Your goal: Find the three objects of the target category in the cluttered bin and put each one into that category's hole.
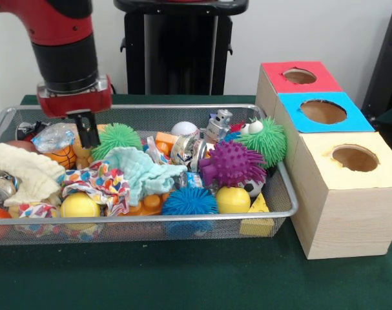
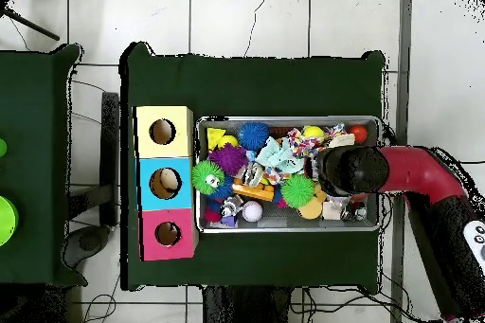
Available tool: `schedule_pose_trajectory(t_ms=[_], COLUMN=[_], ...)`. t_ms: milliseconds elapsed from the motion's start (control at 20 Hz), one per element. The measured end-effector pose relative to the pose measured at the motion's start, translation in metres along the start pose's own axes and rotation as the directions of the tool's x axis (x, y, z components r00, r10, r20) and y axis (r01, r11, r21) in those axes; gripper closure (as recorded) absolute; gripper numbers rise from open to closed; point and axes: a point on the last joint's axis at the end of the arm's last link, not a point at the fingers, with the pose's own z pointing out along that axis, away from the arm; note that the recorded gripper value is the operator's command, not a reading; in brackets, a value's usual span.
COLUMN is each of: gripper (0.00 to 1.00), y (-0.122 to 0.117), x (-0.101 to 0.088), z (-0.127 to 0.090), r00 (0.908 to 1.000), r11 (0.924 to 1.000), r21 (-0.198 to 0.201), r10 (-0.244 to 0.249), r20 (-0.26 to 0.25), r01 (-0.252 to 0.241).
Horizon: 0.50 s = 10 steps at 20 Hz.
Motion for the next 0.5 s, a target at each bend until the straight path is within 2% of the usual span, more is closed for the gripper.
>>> schedule_pose_trajectory(t_ms=[300, 450, 500], gripper=[1.00, 1.00, 0.00], y=[-0.032, -0.044, -0.048], x=[0.024, 0.046, 0.054], z=[0.000, 0.003, 0.004], r00=[0.9985, 0.9974, 0.9969], r11=[0.9985, 0.9975, 0.9972], r21=[-0.003, -0.005, -0.006], r10=[0.054, 0.070, 0.075], r20=[-0.004, -0.020, -0.026], r01=[-0.054, -0.070, -0.075])
